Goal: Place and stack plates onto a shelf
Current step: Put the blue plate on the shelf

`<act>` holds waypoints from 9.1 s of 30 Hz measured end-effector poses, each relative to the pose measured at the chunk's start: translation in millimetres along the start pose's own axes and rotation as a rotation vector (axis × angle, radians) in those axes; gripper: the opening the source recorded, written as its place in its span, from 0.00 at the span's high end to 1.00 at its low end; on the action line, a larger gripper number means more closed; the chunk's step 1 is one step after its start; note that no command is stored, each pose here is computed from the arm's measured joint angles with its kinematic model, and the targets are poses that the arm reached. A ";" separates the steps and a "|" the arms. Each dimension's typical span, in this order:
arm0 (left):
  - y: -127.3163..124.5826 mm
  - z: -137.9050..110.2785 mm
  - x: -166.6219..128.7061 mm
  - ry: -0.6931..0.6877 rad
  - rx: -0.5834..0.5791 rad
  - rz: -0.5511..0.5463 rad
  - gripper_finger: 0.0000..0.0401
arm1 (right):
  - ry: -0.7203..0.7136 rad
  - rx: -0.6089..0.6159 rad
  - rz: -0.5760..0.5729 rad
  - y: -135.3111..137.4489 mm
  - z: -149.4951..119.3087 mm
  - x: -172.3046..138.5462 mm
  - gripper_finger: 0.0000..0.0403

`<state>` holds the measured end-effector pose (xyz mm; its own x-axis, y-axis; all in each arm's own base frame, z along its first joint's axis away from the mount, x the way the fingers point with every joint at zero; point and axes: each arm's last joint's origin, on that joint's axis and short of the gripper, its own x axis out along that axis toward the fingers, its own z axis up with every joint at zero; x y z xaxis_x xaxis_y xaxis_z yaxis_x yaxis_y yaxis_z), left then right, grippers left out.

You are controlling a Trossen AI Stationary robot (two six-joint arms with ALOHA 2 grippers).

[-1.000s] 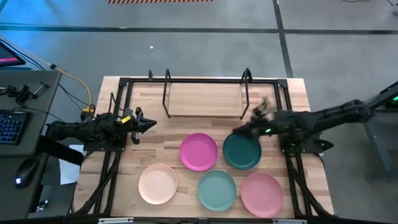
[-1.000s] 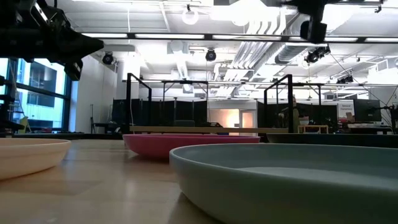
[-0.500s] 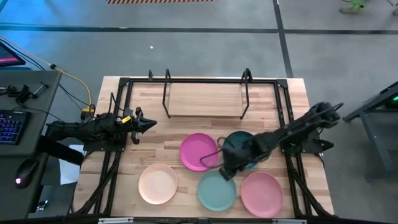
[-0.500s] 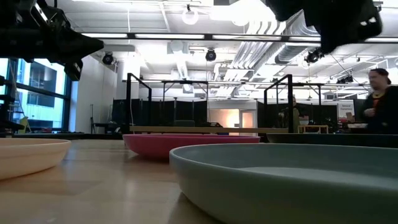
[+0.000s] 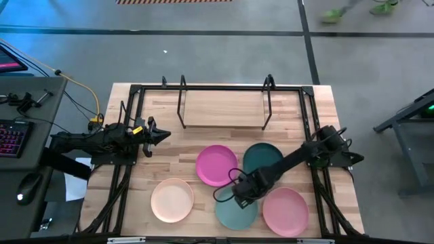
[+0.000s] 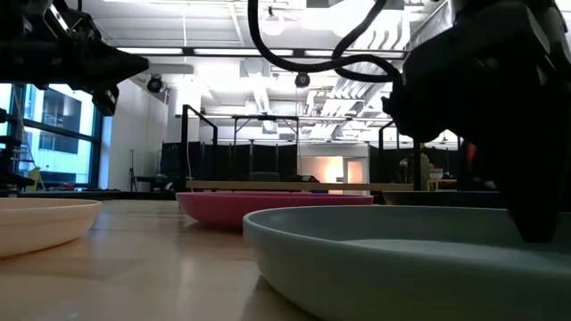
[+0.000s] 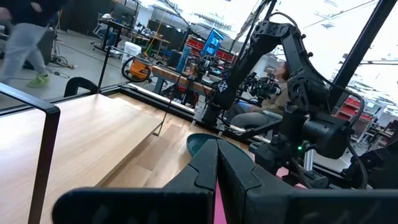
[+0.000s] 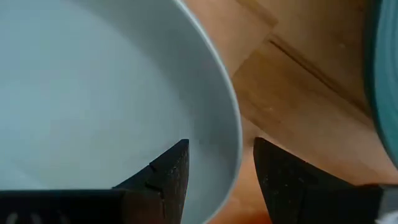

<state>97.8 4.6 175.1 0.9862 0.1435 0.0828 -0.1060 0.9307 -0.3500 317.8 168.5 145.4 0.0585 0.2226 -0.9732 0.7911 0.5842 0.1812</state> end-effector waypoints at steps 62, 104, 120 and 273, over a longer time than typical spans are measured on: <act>0.0 0.0 0.0 0.000 0.000 0.000 1.00 | -0.877 0.612 -0.032 -151.6 158.2 -159.9 1.00; 0.0 0.0 0.0 0.000 0.000 0.000 1.00 | -0.930 0.120 0.404 -51.2 133.6 -180.2 0.59; 0.0 0.0 0.0 0.000 0.000 0.000 1.00 | -0.658 -0.229 -0.143 -14.9 268.4 -140.3 0.63; 0.0 0.0 0.0 0.000 0.000 0.000 1.00 | -0.861 1.062 0.552 -328.0 155.7 -81.0 1.00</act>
<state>97.7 4.6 175.2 0.9861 0.1438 0.0832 -0.1061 0.9307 -0.3501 148.4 -162.7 142.7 0.5292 -0.5223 -0.6688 0.5925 -0.3367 0.7318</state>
